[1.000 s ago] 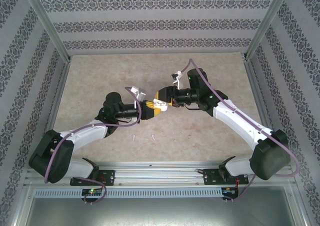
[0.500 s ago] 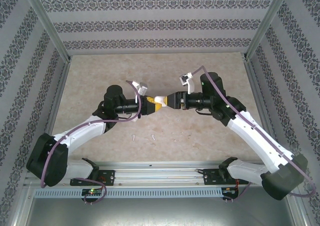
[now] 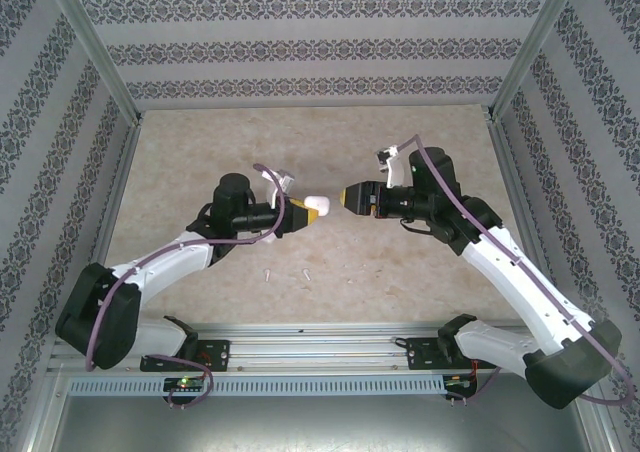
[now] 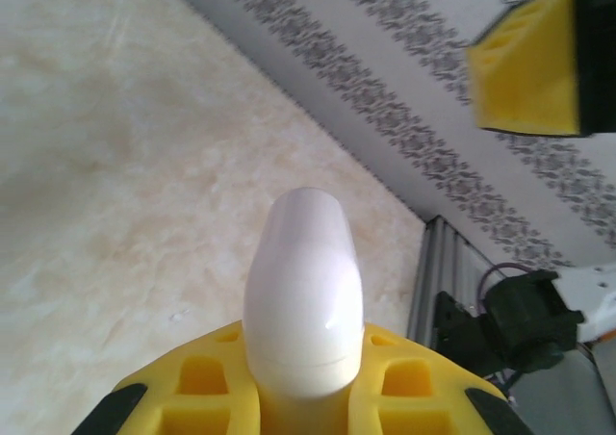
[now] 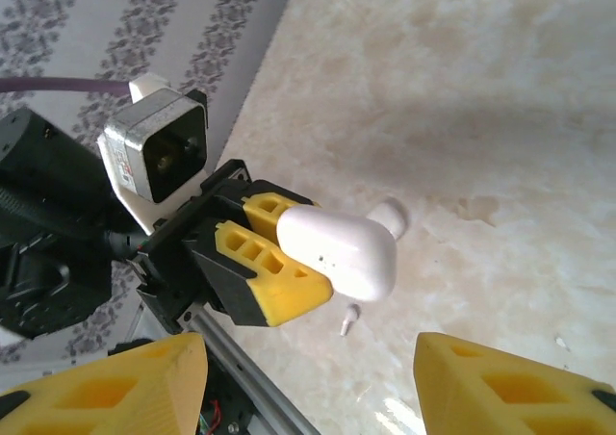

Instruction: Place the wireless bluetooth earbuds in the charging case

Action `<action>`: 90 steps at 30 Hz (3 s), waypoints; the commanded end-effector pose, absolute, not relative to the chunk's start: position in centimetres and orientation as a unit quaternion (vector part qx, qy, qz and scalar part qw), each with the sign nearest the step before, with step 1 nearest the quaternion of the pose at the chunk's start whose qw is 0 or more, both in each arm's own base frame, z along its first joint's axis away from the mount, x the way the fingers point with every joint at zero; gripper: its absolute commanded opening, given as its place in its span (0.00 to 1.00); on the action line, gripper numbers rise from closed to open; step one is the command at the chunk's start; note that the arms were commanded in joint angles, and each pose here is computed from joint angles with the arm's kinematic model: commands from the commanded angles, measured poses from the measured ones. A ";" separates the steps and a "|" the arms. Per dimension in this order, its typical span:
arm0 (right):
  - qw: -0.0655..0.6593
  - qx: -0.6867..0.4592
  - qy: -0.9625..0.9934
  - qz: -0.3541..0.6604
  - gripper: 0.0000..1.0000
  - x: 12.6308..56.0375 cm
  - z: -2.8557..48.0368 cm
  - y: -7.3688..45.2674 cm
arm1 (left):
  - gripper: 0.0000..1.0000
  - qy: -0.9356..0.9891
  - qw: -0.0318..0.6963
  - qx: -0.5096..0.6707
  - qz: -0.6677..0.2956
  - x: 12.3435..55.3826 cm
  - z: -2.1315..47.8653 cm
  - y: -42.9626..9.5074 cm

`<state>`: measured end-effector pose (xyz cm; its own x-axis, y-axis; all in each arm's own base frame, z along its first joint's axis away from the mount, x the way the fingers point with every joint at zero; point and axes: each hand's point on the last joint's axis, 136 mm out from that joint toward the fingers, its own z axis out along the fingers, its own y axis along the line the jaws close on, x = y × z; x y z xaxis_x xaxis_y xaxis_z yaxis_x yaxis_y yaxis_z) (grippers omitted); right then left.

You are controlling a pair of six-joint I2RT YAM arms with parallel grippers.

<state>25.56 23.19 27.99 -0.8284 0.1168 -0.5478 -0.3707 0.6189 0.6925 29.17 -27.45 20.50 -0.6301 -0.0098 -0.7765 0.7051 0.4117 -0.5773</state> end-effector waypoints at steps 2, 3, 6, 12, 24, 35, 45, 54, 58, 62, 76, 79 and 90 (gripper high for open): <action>0.229 0.007 0.893 0.388 0.58 25.9 22.3 21.8 | 0.00 0.845 0.294 0.112 -0.433 32.6 15.2 -25.1; 0.220 0.016 0.896 0.385 0.58 25.9 21.5 21.7 | 0.00 0.854 0.275 0.091 -0.432 33.3 14.4 -24.8; 0.196 0.029 0.904 0.378 0.57 25.4 19.3 21.9 | 0.00 0.874 0.216 0.043 -0.433 35.0 11.9 -24.2; 0.170 0.025 0.915 0.364 0.57 24.6 16.8 23.1 | 0.06 0.893 0.196 0.028 -0.403 38.0 8.3 -24.1; 0.147 0.013 0.923 0.356 0.57 25.9 15.2 25.1 | 0.28 0.944 0.166 0.018 -0.286 40.2 3.4 -21.9; 0.138 0.013 0.927 0.348 0.57 26.3 14.7 25.7 | 0.56 0.958 0.201 0.080 -0.187 39.4 7.5 -17.8; 0.116 -0.009 0.928 0.355 0.57 26.5 12.9 29.2 | 0.62 0.969 0.188 0.134 -0.092 33.4 8.3 -13.2; 0.091 -0.027 0.923 0.373 0.58 27.1 12.6 31.8 | 0.65 0.970 0.153 0.138 -0.133 30.4 5.6 -14.2; 0.093 -0.028 0.924 0.369 0.58 27.3 12.5 31.8 | 0.67 0.965 0.143 0.165 -0.144 30.1 5.0 -15.5; 0.093 -0.015 0.924 0.372 0.58 27.0 11.8 31.5 | 0.67 0.965 0.125 0.183 -0.138 29.9 3.8 -16.1; 0.094 -0.010 0.928 0.361 0.58 26.6 11.4 30.6 | 0.62 0.969 0.114 0.195 -0.103 31.0 1.9 -16.5; 0.092 -0.009 0.928 0.360 0.58 26.6 11.2 30.6 | 0.60 0.970 0.115 0.191 -0.096 31.0 1.8 -16.2; 0.088 0.005 0.924 0.372 0.58 26.7 11.0 30.8 | 0.49 0.966 0.135 0.196 -0.103 31.1 2.7 -16.3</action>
